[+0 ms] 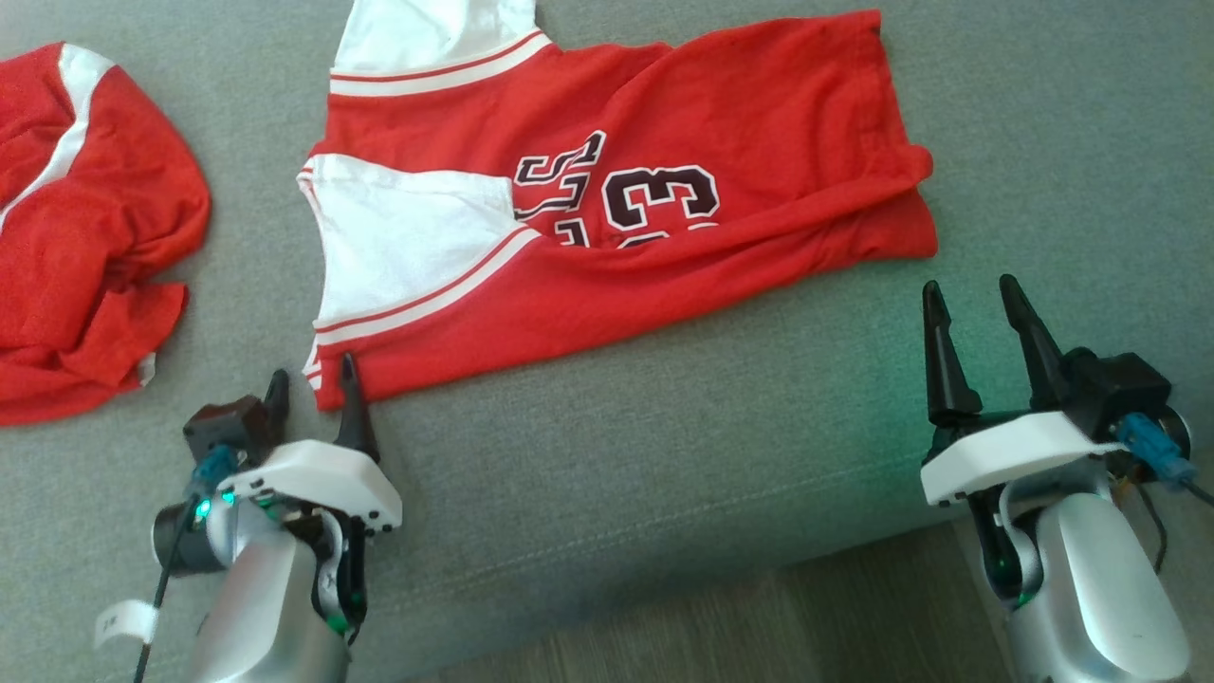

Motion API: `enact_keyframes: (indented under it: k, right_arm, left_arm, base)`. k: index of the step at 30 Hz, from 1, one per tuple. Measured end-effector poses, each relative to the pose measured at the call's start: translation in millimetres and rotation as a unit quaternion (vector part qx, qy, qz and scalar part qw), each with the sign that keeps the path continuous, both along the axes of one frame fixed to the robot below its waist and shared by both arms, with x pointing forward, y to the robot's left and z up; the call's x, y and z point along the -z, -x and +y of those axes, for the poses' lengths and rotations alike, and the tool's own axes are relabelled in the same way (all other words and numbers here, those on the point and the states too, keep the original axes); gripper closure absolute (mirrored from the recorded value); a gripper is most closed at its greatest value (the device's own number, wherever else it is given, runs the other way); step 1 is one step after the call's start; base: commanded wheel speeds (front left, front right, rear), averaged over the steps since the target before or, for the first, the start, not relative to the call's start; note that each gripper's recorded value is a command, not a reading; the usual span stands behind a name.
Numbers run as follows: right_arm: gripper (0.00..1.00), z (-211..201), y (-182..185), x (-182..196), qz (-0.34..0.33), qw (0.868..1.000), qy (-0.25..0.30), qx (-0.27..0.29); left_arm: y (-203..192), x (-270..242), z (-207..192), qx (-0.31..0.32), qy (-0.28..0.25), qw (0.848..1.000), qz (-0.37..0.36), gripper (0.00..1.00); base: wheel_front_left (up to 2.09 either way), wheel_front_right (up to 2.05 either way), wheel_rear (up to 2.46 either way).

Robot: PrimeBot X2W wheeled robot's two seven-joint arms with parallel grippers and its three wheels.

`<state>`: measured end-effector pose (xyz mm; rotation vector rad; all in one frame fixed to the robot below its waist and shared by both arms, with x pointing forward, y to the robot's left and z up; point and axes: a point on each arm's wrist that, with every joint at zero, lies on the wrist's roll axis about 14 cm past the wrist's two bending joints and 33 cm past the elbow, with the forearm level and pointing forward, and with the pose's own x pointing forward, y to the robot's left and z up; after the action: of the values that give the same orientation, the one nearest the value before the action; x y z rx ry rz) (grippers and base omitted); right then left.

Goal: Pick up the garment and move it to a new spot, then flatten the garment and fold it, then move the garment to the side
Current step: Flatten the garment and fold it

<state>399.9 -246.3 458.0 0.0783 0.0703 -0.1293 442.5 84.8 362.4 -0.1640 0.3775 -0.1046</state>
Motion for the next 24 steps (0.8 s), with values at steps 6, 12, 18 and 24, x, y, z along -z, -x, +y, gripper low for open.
enact_keyframes:
  k: [6, 12, 18, 24]
  right_arm:
    - [0.00, -6.0, 1.2, 0.8, 0.001, 1.000, -0.001, 0.010]
    - [0.00, -11.6, -2.8, 24.8, 0.027, 0.997, -0.061, 0.035]
    - [0.00, -14.0, -17.6, 54.9, 0.052, 0.974, -0.202, 0.088]
    - [0.00, -1.5, -42.4, 64.9, 0.061, 0.950, -0.290, 0.102]
  left_arm:
    - [-5.2, 4.6, -10.5, 0.028, 0.004, 1.000, 0.007, 0.89]
    - [-9.9, -6.6, -13.7, 0.032, 0.028, 0.999, -0.009, 1.00]
    - [-26.0, -48.6, -1.7, 0.009, 0.048, 0.996, -0.079, 1.00]
    - [-20.1, -57.1, 6.0, 0.006, 0.046, 0.994, -0.097, 1.00]
  base:
    - [0.00, 0.00, 0.00]
    - [0.00, 0.00, 0.00]
    - [0.00, 0.00, 0.00]
    - [0.00, 0.00, 0.00]
